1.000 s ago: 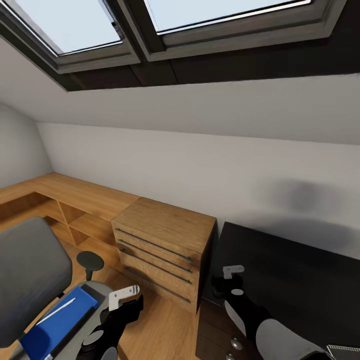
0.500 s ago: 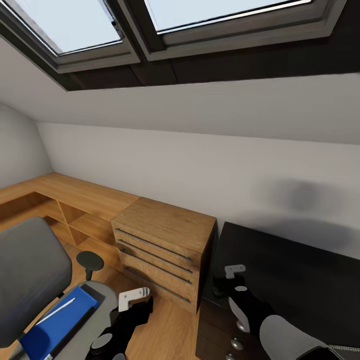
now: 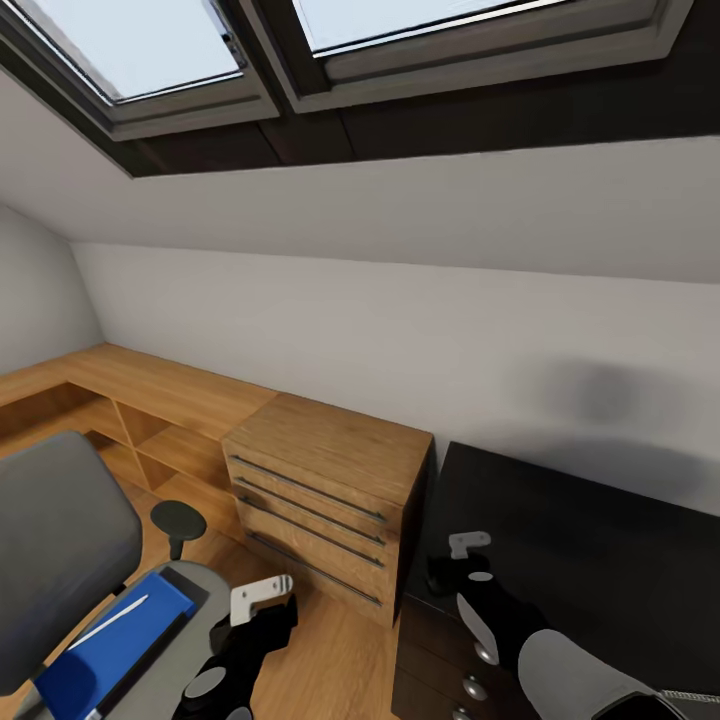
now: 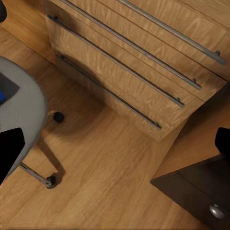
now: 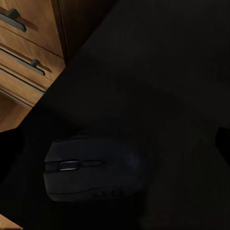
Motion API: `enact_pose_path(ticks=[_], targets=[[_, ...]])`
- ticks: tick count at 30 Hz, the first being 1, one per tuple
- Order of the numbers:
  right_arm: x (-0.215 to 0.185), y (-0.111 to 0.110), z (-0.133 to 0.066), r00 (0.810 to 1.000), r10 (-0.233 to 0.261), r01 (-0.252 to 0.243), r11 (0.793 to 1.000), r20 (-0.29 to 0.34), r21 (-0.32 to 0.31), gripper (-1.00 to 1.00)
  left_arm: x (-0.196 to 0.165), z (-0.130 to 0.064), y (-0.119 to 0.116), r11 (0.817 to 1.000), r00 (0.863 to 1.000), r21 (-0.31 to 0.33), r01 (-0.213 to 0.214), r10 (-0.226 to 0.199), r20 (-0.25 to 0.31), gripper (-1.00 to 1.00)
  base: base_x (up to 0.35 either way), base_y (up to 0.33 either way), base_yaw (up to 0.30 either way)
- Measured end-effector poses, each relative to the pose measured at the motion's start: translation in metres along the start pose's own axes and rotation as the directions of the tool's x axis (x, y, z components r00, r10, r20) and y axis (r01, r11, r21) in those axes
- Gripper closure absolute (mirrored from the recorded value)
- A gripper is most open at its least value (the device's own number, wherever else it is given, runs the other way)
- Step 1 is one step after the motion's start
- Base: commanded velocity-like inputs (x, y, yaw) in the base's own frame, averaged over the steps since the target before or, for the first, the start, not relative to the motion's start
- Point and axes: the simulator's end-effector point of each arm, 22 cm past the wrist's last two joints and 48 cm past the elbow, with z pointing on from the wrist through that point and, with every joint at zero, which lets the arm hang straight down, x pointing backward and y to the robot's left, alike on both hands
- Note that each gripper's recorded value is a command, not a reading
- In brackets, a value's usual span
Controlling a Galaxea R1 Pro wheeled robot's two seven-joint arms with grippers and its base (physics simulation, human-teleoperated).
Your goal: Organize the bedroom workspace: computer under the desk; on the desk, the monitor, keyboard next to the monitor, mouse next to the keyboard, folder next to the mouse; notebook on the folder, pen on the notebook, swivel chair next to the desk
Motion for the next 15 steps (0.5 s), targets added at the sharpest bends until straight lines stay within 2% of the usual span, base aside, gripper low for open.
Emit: enact_pose_path(ticks=[15], targets=[[0.01, 0.002, 0.013, 1.0, -0.001, 0.001, 1.0, -0.008, -0.001, -1.0, 0.009, 0.013, 0.003, 1.0, 1.0, -0.011, 0.0, 0.0, 0.0, -1.0, 0.0, 0.0, 0.0]])
